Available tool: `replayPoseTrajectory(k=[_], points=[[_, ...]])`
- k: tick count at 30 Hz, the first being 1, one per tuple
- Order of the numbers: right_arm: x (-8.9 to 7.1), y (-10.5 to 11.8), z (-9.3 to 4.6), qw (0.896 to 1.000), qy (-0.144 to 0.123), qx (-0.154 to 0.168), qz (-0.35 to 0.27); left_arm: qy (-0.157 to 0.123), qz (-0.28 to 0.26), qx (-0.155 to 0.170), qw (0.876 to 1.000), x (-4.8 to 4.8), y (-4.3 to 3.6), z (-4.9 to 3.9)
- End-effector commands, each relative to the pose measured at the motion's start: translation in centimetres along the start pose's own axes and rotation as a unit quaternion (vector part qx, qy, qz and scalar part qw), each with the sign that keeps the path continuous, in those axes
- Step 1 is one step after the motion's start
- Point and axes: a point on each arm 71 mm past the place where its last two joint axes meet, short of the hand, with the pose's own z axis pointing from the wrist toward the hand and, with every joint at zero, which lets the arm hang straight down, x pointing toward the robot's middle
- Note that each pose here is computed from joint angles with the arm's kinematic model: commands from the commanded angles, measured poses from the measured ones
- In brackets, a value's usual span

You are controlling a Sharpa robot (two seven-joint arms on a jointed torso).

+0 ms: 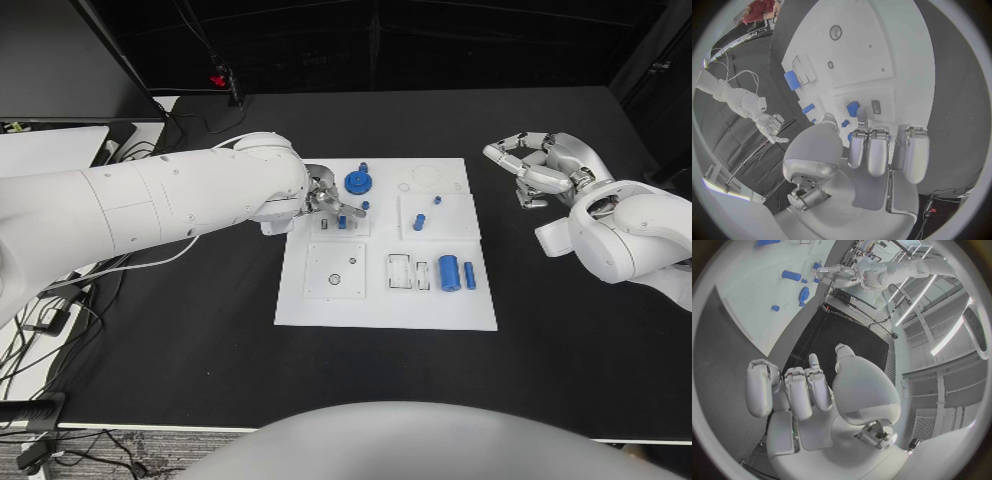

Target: Assemble the parts on the task board

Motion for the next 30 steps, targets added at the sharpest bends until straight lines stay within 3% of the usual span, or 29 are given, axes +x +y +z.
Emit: replayPoseTrajectory(k=[1, 9, 15, 19, 24, 30], points=[[0.1, 0.1, 0.0, 1.000, 0.003, -0.003, 0.001, -0.007, -0.003, 0.010, 1.000, -0.16, -0.16, -0.06], [0.1, 0.1, 0.1, 1.000, 0.003, -0.003, 0.001, -0.025, -0.011, 0.027, 0.999, -0.91, 0.70, -1.30], [0.2, 0.2, 0.1, 1.000, 0.003, -0.005, 0.001, -0.041, -0.005, 0.042, 0.998, -3.20, 0.98, -3.14], [0.4, 0.3, 0.1, 1.000, 0.004, -0.007, 0.002, -0.051, -0.002, 0.051, 0.997, -4.85, 1.30, -3.86], [0.6, 0.4, 0.2, 1.000, 0.006, -0.009, 0.003, -0.058, -0.002, 0.049, 0.997, -6.26, 1.99, -3.78], [0.8, 0.5, 0.3, 1.000, 0.008, -0.012, 0.004, -0.056, 0.000, 0.034, 0.998, -7.50, 2.40, -2.95]])
